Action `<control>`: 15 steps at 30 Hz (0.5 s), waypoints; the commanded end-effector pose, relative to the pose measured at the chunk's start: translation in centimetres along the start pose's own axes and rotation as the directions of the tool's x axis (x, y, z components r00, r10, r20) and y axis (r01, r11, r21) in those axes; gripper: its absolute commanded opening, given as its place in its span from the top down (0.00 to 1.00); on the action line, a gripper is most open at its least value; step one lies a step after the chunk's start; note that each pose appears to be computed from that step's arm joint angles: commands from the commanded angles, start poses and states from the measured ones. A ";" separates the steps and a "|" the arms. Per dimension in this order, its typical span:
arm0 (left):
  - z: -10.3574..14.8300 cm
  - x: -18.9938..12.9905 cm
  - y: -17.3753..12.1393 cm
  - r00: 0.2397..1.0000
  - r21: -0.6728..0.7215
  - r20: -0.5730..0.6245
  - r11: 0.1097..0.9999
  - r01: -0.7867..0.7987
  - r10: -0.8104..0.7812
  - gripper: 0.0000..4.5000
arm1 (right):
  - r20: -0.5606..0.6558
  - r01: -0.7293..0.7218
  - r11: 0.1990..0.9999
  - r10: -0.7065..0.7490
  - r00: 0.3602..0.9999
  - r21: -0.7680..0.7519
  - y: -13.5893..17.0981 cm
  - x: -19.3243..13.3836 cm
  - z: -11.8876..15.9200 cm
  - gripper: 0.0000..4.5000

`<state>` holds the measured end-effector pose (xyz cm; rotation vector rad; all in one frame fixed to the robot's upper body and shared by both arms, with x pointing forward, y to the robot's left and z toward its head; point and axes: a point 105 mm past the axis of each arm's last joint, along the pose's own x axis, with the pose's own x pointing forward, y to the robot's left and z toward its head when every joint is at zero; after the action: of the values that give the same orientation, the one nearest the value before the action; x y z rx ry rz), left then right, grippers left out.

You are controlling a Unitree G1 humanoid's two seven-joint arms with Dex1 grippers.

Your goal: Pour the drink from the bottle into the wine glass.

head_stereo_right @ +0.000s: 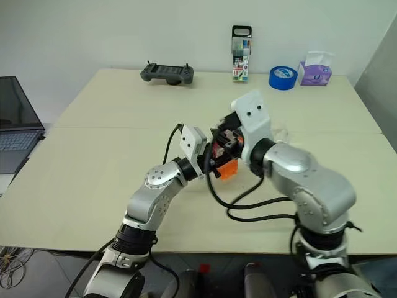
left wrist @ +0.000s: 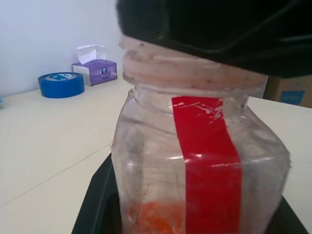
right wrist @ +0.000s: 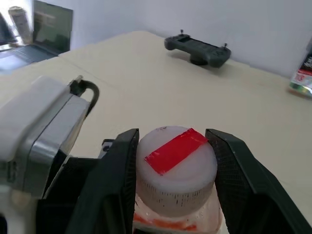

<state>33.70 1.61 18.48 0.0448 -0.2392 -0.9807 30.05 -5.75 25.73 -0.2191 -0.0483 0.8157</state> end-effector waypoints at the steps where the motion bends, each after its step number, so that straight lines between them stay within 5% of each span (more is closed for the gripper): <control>1: 1.0 0.1 0.6 0.999 0.021 0.030 0.999 -0.027 0.026 0.64 | 0.139 -0.319 0.947 0.320 0.937 -0.028 1.2 -1.6 2.5 0.59; 7: 1.3 0.1 0.6 0.999 0.029 0.036 0.999 -0.028 0.027 0.64 | 0.076 -0.276 0.955 0.285 0.956 -0.113 -4.1 0.0 1.9 0.59; 11: 1.3 -0.1 0.7 0.999 0.030 0.035 0.999 -0.042 0.041 0.64 | 0.092 -0.285 0.952 0.295 0.951 -0.110 -4.6 -0.1 2.5 0.59; 15: 1.2 -0.2 0.7 0.999 0.027 0.033 0.999 -0.044 0.043 0.64 | 0.092 -0.295 0.948 0.306 0.948 -0.119 -4.2 -0.6 2.6 0.29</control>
<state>34.13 2.03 18.40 0.0485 -0.2264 -0.9448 32.93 -7.92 26.98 -0.2508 -0.0690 1.1558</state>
